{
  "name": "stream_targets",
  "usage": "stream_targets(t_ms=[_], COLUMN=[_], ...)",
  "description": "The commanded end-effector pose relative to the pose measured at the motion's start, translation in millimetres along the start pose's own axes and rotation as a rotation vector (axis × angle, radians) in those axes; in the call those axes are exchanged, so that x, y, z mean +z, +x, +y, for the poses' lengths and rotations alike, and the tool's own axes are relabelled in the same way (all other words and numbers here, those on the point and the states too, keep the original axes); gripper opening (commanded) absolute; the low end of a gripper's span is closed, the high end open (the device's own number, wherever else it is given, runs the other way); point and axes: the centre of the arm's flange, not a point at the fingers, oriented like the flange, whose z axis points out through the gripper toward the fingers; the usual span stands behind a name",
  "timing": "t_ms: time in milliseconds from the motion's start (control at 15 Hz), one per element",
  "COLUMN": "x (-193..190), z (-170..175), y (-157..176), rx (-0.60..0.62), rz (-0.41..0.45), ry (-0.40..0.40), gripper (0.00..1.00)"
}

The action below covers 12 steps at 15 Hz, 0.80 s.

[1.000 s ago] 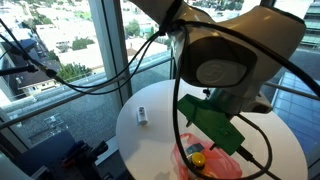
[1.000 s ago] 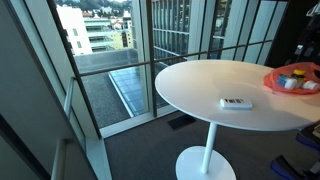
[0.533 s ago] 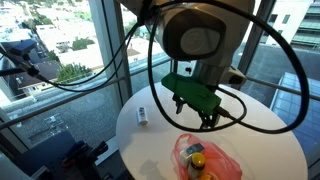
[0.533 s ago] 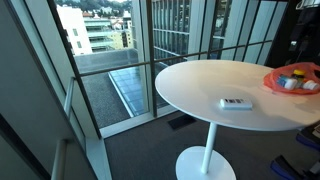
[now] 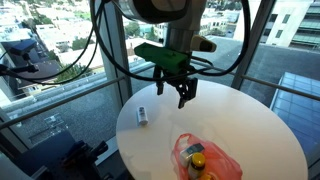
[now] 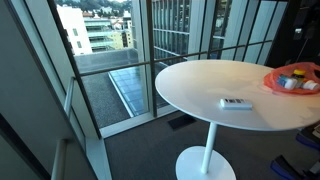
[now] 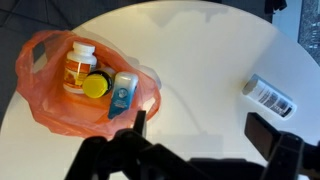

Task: Pick up the white container on the right and put it in the plastic bag.

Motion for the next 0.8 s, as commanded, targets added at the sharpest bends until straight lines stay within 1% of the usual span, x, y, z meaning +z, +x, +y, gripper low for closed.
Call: stream_targets(t_ms=[0,333,467,533,733], x=[-30.6,-55.7,-54.2,-54.2,-53.1], z=[-29.9,-52.2,-47.6,-47.2,-46.8], y=[-31.3,-48.4,-44.5,-39.7,-40.1], rx=[-0.016,-0.043,-0.033,-0.055,-0.054], rz=[0.009,0.032,0.017,0.035,0.030], ry=[-0.031,-0.054,-0.045,-0.033,-0.031], gripper=[1.00,1.00,1.00,1.00,1.00])
